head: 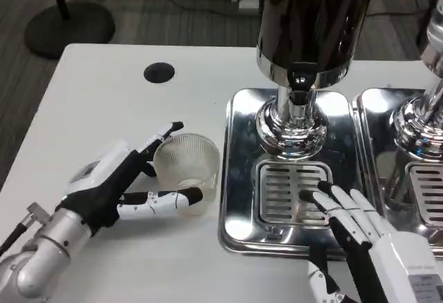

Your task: Grasp the cup under the faucet to collect the drink, then remove the cup.

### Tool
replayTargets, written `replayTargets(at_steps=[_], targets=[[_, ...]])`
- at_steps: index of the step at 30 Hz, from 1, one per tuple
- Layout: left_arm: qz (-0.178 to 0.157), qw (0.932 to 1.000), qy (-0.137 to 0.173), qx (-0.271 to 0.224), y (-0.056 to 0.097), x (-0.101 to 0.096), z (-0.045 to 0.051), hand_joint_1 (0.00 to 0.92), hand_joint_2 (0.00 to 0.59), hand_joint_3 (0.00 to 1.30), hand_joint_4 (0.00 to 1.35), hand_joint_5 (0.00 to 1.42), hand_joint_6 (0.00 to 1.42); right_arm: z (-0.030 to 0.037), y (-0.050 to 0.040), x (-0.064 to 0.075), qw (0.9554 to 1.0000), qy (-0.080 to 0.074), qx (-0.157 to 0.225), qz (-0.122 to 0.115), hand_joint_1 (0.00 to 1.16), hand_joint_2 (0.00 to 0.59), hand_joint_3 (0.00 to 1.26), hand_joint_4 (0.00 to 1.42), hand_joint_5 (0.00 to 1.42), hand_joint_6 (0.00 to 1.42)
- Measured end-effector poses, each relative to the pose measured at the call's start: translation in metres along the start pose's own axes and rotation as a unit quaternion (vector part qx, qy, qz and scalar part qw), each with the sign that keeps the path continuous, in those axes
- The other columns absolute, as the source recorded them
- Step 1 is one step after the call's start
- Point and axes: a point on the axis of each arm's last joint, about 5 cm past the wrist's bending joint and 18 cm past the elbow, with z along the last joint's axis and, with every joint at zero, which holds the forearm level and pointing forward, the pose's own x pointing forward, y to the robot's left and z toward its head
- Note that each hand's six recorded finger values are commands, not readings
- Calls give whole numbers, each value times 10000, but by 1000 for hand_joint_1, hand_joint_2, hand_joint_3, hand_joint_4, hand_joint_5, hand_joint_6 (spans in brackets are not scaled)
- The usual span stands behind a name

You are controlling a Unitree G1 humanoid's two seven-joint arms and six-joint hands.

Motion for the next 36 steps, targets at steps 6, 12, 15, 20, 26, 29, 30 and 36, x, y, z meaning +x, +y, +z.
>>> replayTargets(at_steps=[6, 12, 15, 20, 26, 29, 30, 36], targets=[[-62, 10000, -16, -52, 8, 48, 11, 277, 114, 209, 286, 447, 550, -1, -2, 0, 10000, 27, 8, -10, 473, 586, 219, 119, 97, 276], [38, 9999, -101, -120, -12, 64, 25, 286, 147, 272, 364, 600, 774, -2, -3, 4, 10000, 60, 58, -35, 473, 586, 219, 119, 97, 279], [76, 9996, -186, -192, -61, 50, 34, 285, 174, 318, 428, 690, 890, 1, -2, 7, 9999, 69, 84, -46, 473, 586, 219, 119, 102, 278], [157, 9992, -260, -241, -94, 28, 35, 277, 203, 354, 479, 779, 995, 6, 1, 8, 9999, 64, 103, -46, 473, 586, 219, 119, 108, 256], [328, 9986, -315, -276, -106, 4, 32, 277, 205, 367, 519, 819, 1058, 23, 15, 11, 9999, 50, 151, -38, 473, 586, 219, 119, 108, 249], [424, 9980, -366, -292, -97, 1, 34, 270, 205, 367, 519, 822, 1073, 24, 16, 11, 9999, 51, 156, -42, 473, 586, 219, 122, 108, 248], [457, 9978, -383, -299, -94, 1, 35, 268, 205, 367, 519, 822, 1076, 23, 16, 11, 9999, 52, 156, -48, 473, 586, 219, 124, 109, 248], [665, 9940, -791, -365, -62, 37, 98, 258, 206, 372, 518, 833, 1084, 35, 26, -2, 9997, 88, 189, -116, 473, 586, 219, 129, 109, 234]])
